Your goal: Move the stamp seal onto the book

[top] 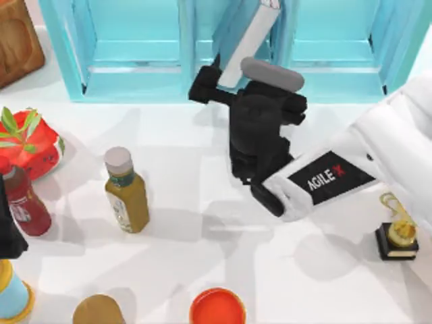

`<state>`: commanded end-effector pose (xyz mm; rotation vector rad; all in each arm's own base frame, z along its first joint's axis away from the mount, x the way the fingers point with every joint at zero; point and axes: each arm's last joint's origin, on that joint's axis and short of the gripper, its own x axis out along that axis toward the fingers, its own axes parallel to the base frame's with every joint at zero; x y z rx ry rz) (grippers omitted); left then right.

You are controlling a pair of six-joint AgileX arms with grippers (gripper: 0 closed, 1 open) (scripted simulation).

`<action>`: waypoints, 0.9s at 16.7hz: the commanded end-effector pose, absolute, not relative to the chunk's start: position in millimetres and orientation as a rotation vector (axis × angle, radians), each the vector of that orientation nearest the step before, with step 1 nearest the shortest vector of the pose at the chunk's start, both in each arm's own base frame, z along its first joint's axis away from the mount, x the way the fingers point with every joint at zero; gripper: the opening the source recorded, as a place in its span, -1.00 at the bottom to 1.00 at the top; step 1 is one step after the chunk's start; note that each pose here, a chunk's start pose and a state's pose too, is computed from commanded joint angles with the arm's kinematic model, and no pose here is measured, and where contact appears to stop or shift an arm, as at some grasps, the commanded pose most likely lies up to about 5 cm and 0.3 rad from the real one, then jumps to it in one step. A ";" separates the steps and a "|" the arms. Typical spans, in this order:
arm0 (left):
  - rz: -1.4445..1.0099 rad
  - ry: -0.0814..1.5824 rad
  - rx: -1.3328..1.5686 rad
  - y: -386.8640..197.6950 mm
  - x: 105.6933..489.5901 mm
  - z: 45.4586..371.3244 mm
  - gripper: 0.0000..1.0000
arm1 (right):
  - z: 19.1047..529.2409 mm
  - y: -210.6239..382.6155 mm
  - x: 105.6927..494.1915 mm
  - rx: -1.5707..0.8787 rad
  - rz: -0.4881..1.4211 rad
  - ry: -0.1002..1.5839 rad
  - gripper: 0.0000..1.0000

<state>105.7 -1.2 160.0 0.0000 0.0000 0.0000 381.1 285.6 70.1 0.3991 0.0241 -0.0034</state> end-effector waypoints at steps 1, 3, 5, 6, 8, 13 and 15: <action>0.000 0.000 0.000 -1.2 105.7 160.0 1.00 | 69.5 286.7 390.6 0.400 -0.003 0.023 1.00; 0.000 0.000 0.000 -1.2 105.7 160.0 1.00 | 68.3 287.5 411.4 0.399 -0.004 0.024 1.00; 0.000 0.000 0.000 -1.2 105.7 160.0 1.00 | 68.8 286.6 432.4 0.400 -0.003 0.023 1.00; 0.000 0.000 0.000 -1.2 105.7 160.0 1.00 | 69.6 285.8 441.5 0.401 -0.003 0.022 1.00; 0.000 0.000 0.000 -1.2 105.7 160.0 1.00 | 69.5 283.8 453.4 0.400 -0.003 0.023 1.00; 0.000 0.000 0.000 -1.2 105.7 160.0 1.00 | 69.3 283.1 456.4 0.399 -0.004 0.024 1.00; 0.000 0.000 0.000 -1.2 105.7 160.0 1.00 | 69.3 283.1 456.4 0.399 -0.004 0.024 0.70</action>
